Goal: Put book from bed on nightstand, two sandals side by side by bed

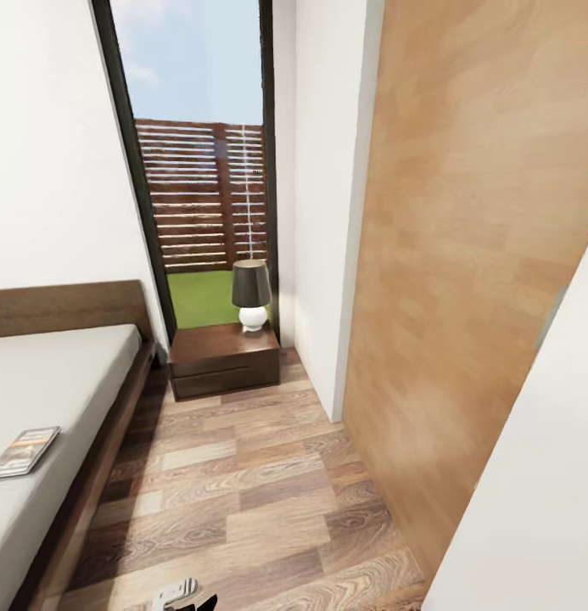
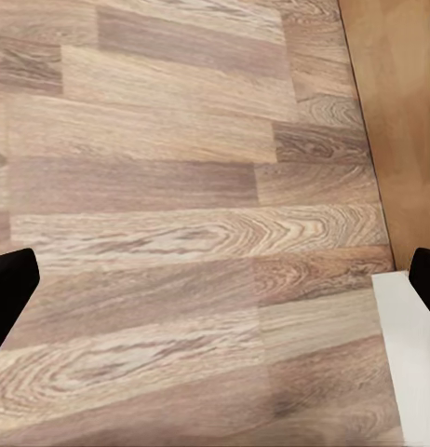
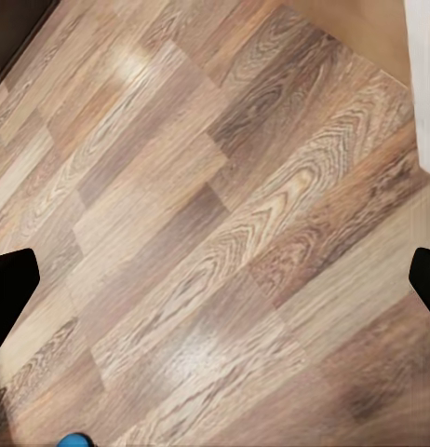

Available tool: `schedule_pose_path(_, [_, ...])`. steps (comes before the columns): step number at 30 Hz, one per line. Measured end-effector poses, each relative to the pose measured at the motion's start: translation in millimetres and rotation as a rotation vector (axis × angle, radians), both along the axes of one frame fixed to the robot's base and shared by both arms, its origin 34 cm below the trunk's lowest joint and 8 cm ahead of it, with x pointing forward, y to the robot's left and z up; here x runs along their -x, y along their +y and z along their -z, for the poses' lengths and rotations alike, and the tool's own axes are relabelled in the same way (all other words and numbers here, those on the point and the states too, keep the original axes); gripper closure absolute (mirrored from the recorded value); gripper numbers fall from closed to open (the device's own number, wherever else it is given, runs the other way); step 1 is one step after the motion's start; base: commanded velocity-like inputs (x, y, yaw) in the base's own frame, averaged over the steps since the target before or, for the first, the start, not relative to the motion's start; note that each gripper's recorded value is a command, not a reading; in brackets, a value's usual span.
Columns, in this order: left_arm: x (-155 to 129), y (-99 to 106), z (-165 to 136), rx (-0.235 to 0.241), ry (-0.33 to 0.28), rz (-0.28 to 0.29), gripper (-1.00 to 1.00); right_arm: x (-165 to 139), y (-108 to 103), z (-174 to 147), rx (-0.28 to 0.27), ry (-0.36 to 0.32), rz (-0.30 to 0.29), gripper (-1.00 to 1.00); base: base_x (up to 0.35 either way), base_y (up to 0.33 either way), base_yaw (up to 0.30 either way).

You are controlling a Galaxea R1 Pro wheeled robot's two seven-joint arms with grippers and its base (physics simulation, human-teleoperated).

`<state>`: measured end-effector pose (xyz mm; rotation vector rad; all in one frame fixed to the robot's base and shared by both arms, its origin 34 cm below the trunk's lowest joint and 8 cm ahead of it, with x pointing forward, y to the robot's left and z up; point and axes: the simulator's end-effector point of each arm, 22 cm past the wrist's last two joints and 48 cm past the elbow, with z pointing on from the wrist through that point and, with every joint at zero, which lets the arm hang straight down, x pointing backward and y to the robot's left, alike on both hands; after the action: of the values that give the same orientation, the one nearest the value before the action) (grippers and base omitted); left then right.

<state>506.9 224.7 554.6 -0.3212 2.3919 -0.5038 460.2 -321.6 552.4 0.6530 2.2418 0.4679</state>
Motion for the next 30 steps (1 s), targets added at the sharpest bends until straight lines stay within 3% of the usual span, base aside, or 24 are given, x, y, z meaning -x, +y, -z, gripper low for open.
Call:
schedule_pose_path(8, [0.0,0.0,0.0,0.000,0.000,0.000,-1.00,-0.1,0.1,0.0,0.000,0.000,0.000,-1.00,0.000,0.000,-0.197])
schedule_pose_path(30, [1.1,0.1,1.4,0.000,0.004,0.000,-1.00,0.9,0.0,1.2,0.000,0.004,0.000,-1.00,0.000,0.000,-0.005])
